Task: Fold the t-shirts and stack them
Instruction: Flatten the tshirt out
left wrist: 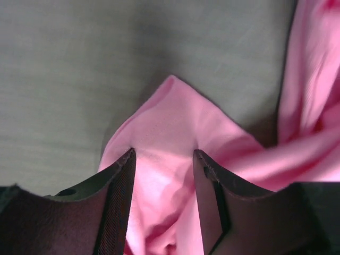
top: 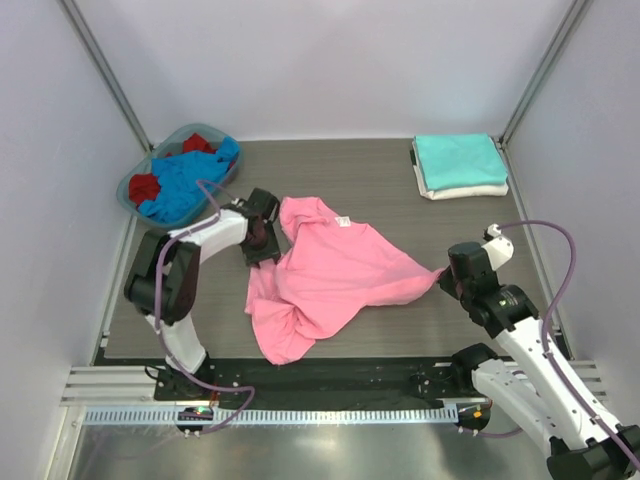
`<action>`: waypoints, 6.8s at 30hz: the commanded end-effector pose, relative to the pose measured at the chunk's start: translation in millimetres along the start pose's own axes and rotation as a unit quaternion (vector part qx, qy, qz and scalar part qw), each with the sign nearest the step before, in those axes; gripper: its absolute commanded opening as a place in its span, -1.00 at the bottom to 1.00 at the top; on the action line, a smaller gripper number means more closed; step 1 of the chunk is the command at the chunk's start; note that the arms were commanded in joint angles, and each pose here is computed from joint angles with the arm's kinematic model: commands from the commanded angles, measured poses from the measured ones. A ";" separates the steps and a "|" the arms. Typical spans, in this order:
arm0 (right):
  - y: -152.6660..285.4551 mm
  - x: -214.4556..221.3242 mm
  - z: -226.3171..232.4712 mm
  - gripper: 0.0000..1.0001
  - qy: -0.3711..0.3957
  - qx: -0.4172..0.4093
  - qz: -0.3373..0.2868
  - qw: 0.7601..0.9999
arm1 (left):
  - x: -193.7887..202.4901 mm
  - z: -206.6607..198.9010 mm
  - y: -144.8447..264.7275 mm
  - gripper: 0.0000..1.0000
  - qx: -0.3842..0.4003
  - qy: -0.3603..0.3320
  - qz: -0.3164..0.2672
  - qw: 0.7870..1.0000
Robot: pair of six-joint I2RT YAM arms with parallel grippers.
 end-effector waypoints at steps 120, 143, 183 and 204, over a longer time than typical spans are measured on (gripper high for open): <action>-62.6 108.4 10.3 -0.27 -0.241 0.091 0.180 0.949 | 65.4 98.3 70.5 -1.00 0.040 0.382 -0.081 0.920; 155.7 -223.5 23.1 -0.98 -0.093 -0.023 -0.247 0.964 | -96.2 4.4 373.8 -1.00 0.319 0.249 -0.350 0.845; 246.5 -445.1 117.0 -0.98 -0.029 -0.059 -0.481 0.874 | -224.0 -78.1 496.8 -0.99 0.472 0.213 -0.368 0.772; 100.6 -63.0 47.3 -0.98 0.006 -0.166 -0.007 0.986 | -31.4 86.1 194.7 -0.99 0.195 0.246 -0.216 0.924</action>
Point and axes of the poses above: each gripper's point midway between its finger pads, its own y axis back along the fingers, its own z axis along the line the jaws close on, x = y × z, the point moved 1 cm from there along y, back along the fingers, and after that the axes turned 13 degrees about y, right-handed, at the moved point
